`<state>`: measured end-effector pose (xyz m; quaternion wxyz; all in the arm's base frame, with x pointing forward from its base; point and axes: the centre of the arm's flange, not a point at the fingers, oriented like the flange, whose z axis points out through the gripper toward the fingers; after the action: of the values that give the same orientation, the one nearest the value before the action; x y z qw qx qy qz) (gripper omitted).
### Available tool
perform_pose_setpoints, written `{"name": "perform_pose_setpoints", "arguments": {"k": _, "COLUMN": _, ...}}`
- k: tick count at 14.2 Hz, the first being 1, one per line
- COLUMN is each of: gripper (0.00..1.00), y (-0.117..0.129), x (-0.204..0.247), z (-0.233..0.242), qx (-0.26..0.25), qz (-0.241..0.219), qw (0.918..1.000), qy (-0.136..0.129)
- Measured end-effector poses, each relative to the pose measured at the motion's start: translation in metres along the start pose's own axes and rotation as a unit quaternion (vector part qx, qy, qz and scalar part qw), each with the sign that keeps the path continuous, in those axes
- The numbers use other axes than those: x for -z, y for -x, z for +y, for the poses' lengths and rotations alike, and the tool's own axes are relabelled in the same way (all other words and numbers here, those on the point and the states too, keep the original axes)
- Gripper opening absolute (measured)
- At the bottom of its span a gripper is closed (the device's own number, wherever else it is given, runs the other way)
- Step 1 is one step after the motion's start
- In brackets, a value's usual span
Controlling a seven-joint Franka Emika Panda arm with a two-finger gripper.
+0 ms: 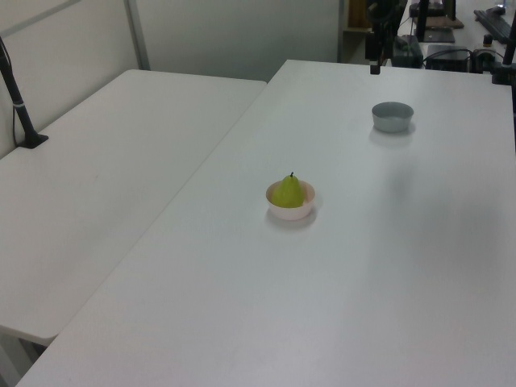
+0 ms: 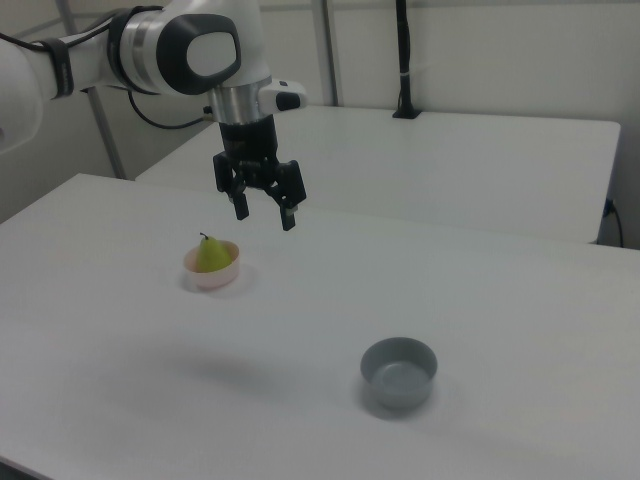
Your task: Pick up a pear from the bowl
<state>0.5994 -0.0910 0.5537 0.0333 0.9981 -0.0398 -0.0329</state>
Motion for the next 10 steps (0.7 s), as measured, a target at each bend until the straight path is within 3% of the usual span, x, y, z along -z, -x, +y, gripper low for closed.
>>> {"name": "perform_pose_setpoints", "arguments": {"k": 10, "gripper": 1.0, "y": 0.0004, "x": 0.0009, "z": -0.0006, "qx": 0.001, "qz": 0.001, "qw": 1.0, "qy": 0.0}}
